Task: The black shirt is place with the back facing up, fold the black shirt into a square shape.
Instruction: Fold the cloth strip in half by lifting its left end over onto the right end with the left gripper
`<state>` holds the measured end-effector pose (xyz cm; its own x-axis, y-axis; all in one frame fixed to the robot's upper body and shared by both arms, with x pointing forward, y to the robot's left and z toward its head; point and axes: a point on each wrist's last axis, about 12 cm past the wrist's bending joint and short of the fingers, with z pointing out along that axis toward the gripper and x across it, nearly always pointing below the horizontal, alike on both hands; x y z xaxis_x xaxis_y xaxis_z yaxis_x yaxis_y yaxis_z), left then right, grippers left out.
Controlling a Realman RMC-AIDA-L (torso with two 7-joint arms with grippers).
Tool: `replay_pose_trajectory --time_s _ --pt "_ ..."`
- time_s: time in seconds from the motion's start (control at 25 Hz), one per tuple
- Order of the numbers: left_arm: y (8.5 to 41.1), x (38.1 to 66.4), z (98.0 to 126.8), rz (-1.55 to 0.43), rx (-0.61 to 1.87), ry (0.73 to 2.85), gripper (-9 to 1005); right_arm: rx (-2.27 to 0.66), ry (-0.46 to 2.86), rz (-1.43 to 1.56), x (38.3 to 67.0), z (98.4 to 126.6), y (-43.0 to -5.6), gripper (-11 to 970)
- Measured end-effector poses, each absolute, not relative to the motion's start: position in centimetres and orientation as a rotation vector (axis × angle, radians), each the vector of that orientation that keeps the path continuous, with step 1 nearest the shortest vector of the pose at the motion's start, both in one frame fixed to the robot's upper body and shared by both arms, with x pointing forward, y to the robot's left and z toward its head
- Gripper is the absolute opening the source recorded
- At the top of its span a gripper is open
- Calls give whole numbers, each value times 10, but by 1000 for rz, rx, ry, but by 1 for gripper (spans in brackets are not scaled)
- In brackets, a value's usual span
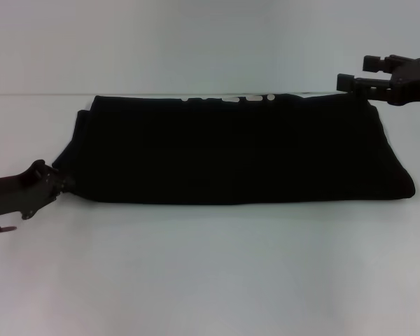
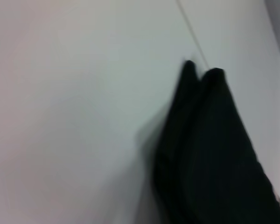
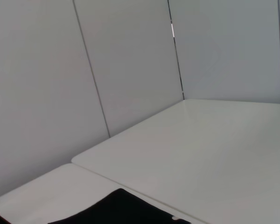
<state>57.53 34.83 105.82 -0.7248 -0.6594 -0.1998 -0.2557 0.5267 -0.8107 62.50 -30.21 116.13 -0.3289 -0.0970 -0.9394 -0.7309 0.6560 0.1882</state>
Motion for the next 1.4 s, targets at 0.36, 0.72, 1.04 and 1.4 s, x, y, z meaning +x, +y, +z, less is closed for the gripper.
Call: replay_pose_trajectory --time_s 0.36,0.72,1.04,1.4 --pt "370 568 1067 -992 -567 2254 11 -614 1784 796 626 1158 -289 911" --pt "425 531 1075 -827 -610 2239 18 -544 1759 808 631 1156 -278 911" --pt "457 502 1080 -756 -684 2215 43 -524 1768 794 637 1153 -271 912" --pt "402 557 1104 -1038 -463 2216 72 -462 1791 740 631 1149 -296 913"
